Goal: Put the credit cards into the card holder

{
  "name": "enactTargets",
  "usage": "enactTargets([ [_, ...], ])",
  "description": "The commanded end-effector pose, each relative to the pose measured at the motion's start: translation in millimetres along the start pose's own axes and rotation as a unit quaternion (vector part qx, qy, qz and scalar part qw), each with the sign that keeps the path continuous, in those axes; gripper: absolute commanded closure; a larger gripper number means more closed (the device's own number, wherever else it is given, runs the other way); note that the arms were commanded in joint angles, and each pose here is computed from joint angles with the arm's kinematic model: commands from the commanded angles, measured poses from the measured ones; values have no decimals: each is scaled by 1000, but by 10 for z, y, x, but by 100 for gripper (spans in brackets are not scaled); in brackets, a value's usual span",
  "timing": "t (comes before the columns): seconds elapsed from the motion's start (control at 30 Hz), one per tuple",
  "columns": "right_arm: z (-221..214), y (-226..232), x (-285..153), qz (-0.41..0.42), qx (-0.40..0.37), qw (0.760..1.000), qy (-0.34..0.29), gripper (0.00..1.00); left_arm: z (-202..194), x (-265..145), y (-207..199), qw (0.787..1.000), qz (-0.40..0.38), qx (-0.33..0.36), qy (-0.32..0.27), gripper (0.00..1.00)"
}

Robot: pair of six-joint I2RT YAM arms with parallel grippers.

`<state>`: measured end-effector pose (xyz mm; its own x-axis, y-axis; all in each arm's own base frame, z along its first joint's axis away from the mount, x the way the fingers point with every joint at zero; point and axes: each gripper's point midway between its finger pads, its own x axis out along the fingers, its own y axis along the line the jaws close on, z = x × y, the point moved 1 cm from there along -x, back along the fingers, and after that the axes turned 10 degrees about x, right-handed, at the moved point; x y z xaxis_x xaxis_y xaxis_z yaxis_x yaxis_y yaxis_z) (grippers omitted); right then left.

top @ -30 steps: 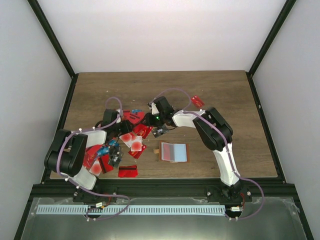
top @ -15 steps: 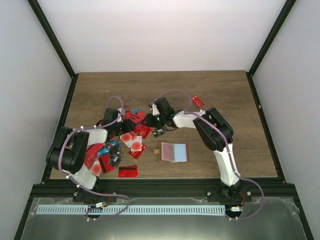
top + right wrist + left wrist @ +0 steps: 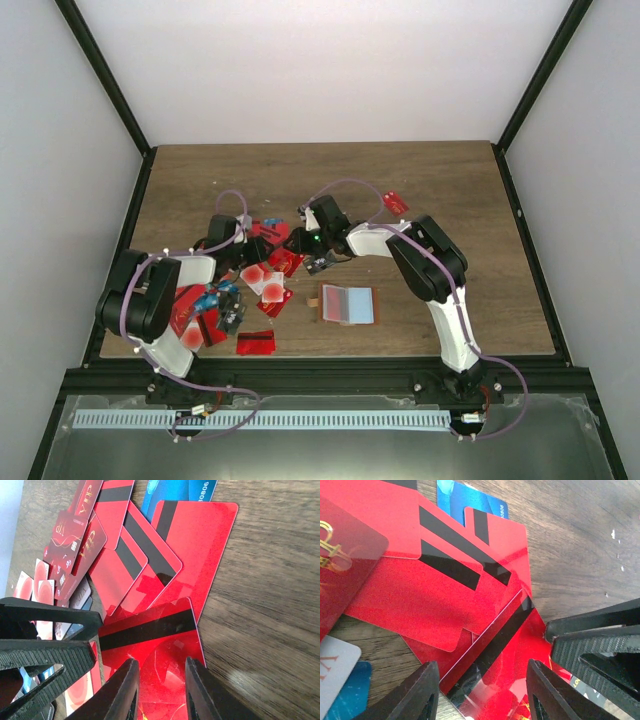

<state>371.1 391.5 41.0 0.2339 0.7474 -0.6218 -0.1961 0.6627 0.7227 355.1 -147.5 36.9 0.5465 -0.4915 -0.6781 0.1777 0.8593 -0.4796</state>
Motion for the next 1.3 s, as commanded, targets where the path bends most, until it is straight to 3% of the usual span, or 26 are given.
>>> enactTargets([
  [0.0, -169, -316, 29, -49, 20, 998, 21, 72, -132, 25, -175, 998, -59, -12, 22, 50],
  [0.4, -227, -382, 30, -54, 28, 998, 24, 72, -35, -10, -498, 986, -160, -49, 13, 50],
  [1.27, -442, -544, 23, -36, 66, 997, 17, 77, -326, 213, -374, 985, -140, -58, 77, 51],
])
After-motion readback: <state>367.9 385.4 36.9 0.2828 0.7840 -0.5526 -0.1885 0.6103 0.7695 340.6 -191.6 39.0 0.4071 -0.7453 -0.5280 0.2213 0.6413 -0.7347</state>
